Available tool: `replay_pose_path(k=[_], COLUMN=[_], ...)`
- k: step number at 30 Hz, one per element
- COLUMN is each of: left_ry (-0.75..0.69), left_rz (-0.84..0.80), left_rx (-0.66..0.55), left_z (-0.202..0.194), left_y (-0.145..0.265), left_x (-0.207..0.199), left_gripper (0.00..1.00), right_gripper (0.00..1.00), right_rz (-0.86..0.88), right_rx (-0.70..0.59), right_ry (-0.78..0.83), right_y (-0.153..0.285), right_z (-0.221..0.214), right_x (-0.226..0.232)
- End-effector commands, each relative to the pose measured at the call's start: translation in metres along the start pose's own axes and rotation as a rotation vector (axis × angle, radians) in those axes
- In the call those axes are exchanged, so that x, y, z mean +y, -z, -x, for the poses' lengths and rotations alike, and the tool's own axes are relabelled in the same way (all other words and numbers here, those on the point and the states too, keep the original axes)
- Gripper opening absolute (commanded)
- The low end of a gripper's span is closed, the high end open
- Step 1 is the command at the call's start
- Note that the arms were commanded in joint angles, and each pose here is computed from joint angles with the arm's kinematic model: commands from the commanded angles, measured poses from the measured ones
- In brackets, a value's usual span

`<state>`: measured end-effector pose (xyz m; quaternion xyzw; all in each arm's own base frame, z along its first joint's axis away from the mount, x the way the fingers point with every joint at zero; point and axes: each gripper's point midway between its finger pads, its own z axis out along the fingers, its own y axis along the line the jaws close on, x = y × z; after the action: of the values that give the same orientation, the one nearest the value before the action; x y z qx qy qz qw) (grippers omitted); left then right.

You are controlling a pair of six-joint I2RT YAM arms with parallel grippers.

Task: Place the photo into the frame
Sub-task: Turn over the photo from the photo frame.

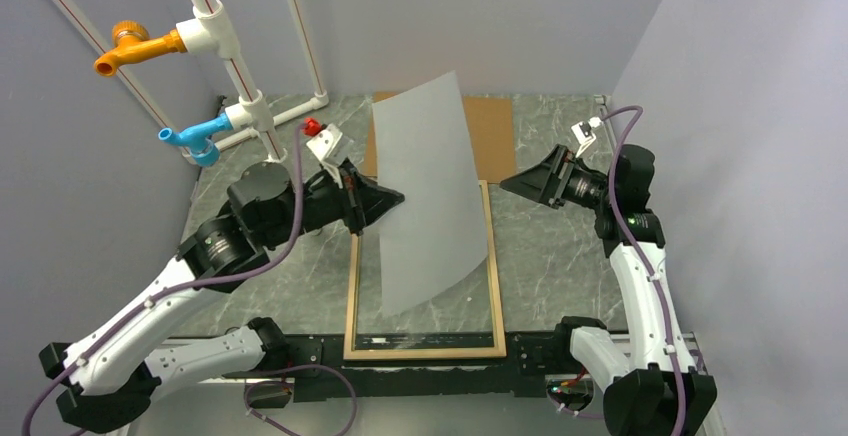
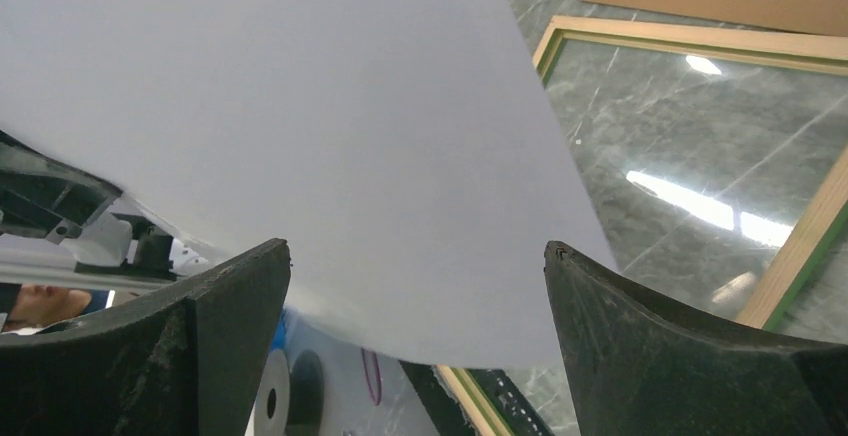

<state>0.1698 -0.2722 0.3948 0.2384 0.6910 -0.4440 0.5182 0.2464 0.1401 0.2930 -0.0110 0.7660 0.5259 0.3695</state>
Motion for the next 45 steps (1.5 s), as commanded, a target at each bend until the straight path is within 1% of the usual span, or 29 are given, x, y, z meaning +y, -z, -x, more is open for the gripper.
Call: replay_pose_path(k=[1,6,10,18,23,31,41,45], left_ry=[0.057,0.069,0.072,0.077,0.073,0.062,0.11,0.12], left_rz=[-0.052,-0.13,-0.23,-0.407,-0.491,-0.444,-0.243,-0.226], left_rx=[-0.065,-0.081,-0.113,-0.151,-0.144,-0.16,-0.166,-0.172], left_z=[0.013,0.022,0.031,0.049,0.049,0.042,0.025,0.021], left_y=[0.013,0.026,0.037,0.056,0.064,0.067,0.06,0.059], left_x=[-0.013,-0.031,-0.051,-0.087,-0.101,-0.091,-0.052,-0.048], left_gripper=[0.0,0.0,0.0,0.0,0.0,0.0,0.0,0.0], right_gripper=[1.0,1.0,1.0,1.0,1.0,1.0,0.99,0.99], right_rz=[0.089,0.176,0.245,0.288,0.338,0.393,0.585,0.611], right_rx=[0.0,0.007,0.017,0.027,0.02,0.029,0.032,0.067], right_ry=[0.073,0.074,0.079,0.097,0.115,0.15,0.222,0.207], right_y=[0.0,-0.002,-0.001,0.001,0.005,0.01,0.042,0.044], right_z=[0.0,-0.006,-0.009,-0.012,-0.011,-0.013,-0.024,-0.029], right_x=[0.009,0.013,0.019,0.025,0.037,0.055,0.117,0.121])
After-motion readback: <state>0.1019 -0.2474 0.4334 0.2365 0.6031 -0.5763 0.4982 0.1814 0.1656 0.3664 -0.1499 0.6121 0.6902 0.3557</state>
